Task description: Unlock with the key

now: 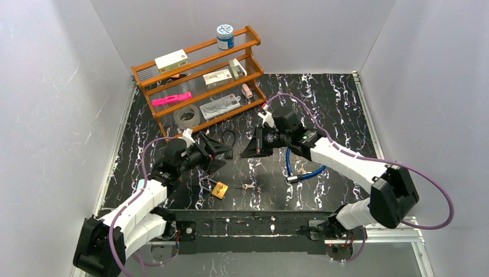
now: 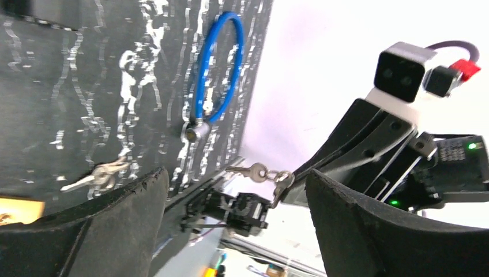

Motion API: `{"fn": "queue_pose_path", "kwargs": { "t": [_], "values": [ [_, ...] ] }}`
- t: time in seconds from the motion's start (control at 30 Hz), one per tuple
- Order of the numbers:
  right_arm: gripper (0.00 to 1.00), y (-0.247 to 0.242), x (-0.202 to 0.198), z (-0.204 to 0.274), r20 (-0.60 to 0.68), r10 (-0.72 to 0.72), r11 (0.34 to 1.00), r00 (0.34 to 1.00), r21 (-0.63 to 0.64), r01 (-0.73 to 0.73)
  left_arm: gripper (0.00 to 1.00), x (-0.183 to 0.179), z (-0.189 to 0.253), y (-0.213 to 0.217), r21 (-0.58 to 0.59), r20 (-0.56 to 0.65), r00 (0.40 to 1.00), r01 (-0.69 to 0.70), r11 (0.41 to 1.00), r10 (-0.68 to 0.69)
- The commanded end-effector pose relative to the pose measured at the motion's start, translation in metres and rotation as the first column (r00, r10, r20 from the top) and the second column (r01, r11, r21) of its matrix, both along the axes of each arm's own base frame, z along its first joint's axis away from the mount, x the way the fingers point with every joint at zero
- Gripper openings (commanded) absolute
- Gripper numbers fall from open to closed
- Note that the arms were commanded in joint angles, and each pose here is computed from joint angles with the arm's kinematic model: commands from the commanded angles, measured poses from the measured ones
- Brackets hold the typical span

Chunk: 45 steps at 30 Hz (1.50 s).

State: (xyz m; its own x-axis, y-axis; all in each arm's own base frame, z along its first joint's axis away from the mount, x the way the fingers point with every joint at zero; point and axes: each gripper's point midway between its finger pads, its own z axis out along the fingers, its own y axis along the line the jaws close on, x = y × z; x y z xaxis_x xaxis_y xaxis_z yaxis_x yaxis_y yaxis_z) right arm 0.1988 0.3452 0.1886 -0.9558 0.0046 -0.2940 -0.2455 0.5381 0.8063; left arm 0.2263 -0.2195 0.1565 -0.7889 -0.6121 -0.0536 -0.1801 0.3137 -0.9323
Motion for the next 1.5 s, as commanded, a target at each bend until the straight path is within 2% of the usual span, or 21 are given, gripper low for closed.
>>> {"fn": "queue_pose_path", "kwargs": {
  "t": [0.0,0.1,0.13,0.2,0.23,0.3,0.4,0.57,0.63,0.73,0.83,0.9,1.1,1.23,1.47],
  "values": [
    [0.05,0.003,-0.014,0.040,0.199,0.155,0.980,0.968,0.094,-0.176,0.86,0.010,0.042,-0.013,-0.116,-0.032,0.999,-0.021,0.993,0.017],
    [0.05,0.000,-0.024,0.048,0.280,0.224,0.959,0.933,0.109,-0.263,0.76,0.009,0.047,-0.019,-0.123,-0.020,1.000,0.004,0.992,-0.006],
    [0.04,-0.001,-0.025,0.050,0.306,0.235,0.955,0.922,0.105,-0.278,0.68,0.009,0.048,-0.020,-0.108,0.009,1.000,0.023,0.994,-0.022],
    [0.03,-0.003,-0.030,0.052,0.362,0.282,0.938,0.888,0.091,-0.335,0.58,0.006,0.059,-0.024,-0.052,0.146,0.985,0.104,0.993,-0.096],
    [0.02,-0.004,-0.030,0.051,0.380,0.300,0.933,0.875,0.073,-0.352,0.57,0.003,0.063,-0.025,0.017,0.239,0.958,0.160,0.987,-0.159],
    [0.01,-0.006,-0.031,0.049,0.392,0.351,0.917,0.850,0.039,-0.397,0.57,-0.004,0.060,-0.022,0.165,0.341,0.899,0.230,0.959,-0.274],
    [0.01,-0.007,-0.040,0.052,0.401,0.438,0.875,0.805,0.017,-0.484,0.59,-0.013,0.062,-0.018,0.335,0.437,0.790,0.301,0.893,-0.430],
    [0.01,-0.014,-0.054,0.057,0.385,0.536,0.816,0.751,-0.009,-0.578,0.59,-0.038,0.095,-0.038,0.330,0.573,0.562,0.508,0.796,-0.596],
    [0.01,-0.016,-0.058,0.061,0.392,0.557,0.799,0.732,-0.013,-0.601,0.58,-0.040,0.098,-0.039,0.352,0.596,0.510,0.529,0.773,-0.620],
    [0.01,-0.015,-0.057,0.061,0.393,0.563,0.795,0.727,-0.016,-0.607,0.57,-0.044,0.106,-0.040,0.364,0.639,0.458,0.528,0.768,-0.617],
    [0.01,-0.013,-0.057,0.060,0.384,0.569,0.788,0.727,-0.003,-0.615,0.58,-0.040,0.109,-0.041,0.358,0.685,0.447,0.481,0.800,-0.575],
    [0.01,-0.011,-0.056,0.058,0.377,0.569,0.788,0.730,0.001,-0.615,0.59,-0.040,0.103,-0.041,0.353,0.684,0.450,0.484,0.800,-0.574],
    [0.01,-0.010,-0.056,0.055,0.364,0.573,0.786,0.734,0.010,-0.618,0.61,-0.045,0.080,-0.045,0.328,0.638,0.459,0.564,0.758,-0.618],
    [0.01,-0.009,-0.058,0.058,0.371,0.576,0.779,0.728,0.022,-0.627,0.60,-0.058,0.076,-0.051,0.312,0.629,0.430,0.623,0.717,-0.647],
    [0.01,-0.008,-0.060,0.063,0.372,0.577,0.772,0.727,0.045,-0.635,0.51,-0.076,0.078,-0.050,0.300,0.639,0.395,0.662,0.686,-0.660]
  ]
}}
